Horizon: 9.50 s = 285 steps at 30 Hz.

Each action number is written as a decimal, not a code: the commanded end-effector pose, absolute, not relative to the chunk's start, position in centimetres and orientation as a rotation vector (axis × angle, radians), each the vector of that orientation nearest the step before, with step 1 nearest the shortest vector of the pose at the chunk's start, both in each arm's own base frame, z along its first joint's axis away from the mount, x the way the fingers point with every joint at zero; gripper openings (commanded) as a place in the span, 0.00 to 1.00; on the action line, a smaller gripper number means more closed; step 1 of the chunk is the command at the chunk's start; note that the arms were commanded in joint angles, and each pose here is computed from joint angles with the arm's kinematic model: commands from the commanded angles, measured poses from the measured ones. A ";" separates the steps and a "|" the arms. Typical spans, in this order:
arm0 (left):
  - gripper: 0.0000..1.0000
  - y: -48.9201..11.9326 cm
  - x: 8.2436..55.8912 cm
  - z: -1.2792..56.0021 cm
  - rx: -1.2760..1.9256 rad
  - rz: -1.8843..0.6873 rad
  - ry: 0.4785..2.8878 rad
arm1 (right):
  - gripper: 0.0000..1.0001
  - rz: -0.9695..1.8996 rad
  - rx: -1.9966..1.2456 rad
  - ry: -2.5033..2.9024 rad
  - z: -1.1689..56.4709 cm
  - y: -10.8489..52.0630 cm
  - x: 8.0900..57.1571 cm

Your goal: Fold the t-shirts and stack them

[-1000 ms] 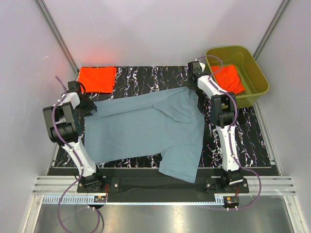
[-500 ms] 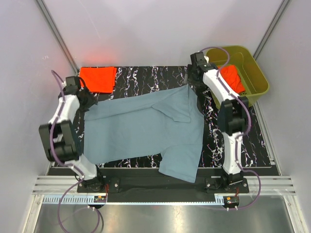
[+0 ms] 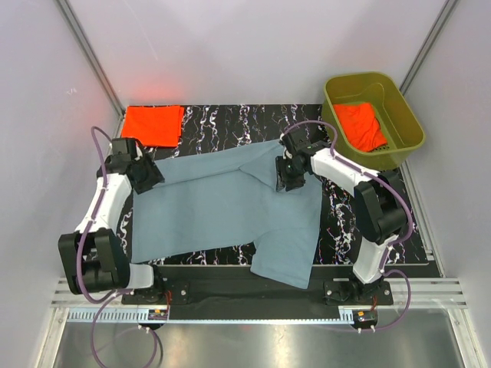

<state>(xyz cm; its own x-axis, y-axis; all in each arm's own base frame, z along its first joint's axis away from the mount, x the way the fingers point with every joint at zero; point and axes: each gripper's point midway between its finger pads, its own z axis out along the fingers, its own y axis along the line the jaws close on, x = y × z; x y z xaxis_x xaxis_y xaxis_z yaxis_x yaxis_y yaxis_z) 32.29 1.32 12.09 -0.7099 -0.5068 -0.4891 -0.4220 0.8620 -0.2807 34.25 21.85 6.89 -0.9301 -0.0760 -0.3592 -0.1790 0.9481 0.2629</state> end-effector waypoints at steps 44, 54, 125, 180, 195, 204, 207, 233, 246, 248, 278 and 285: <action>0.52 13.6 35.3 4.2 -1.175 -0.220 2.464 | 0.45 0.615 0.392 2.833 3.5 15.5 36.1; 0.52 13.6 35.7 3.8 -1.158 -0.232 2.480 | 0.43 0.617 0.409 2.836 2.2 15.9 37.4; 0.52 13.6 36.0 5.0 -1.123 -0.214 2.451 | 0.00 0.750 0.566 2.828 9.8 16.4 32.0; 0.53 12.0 35.2 7.7 -1.064 -0.252 2.423 | 0.19 0.857 0.575 2.616 9.0 15.5 54.1; 0.53 6.7 34.2 7.6 -1.005 -0.377 2.457 | 0.64 0.981 0.234 2.612 11.3 21.0 41.9; 0.53 5.2 35.0 8.6 -0.956 -0.422 2.454 | 0.48 0.925 0.269 2.646 7.7 22.3 43.6; 0.53 5.3 35.0 8.6 -0.950 -0.419 2.454 | 0.54 0.942 0.242 2.677 6.3 22.7 43.4; 0.53 5.0 35.0 8.4 -0.941 -0.437 2.468 | 0.43 1.011 0.259 2.655 5.7 25.4 45.6; 0.53 5.1 34.8 8.5 -0.939 -0.428 2.464 | 0.00 1.137 0.699 2.676 9.2 25.4 41.9; 0.53 5.0 34.9 8.5 -0.933 -0.432 2.464 | 0.00 1.157 0.798 2.684 9.4 25.4 41.1; 0.56 4.8 31.7 9.9 -0.816 -0.360 2.475 | 0.63 1.129 1.111 2.726 14.3 26.7 27.0; 0.56 3.6 32.5 11.0 -0.818 -0.424 2.448 | 0.66 0.533 0.393 2.551 18.6 17.0 37.0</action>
<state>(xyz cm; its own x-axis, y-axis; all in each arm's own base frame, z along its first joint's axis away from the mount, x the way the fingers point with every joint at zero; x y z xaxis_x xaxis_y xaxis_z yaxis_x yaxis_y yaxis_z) 31.40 4.29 9.24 -0.6955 -0.6336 -0.3390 -0.5061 0.7668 -0.3948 33.15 21.94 17.15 -0.8165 0.5758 -0.0407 0.4215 0.6429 0.6395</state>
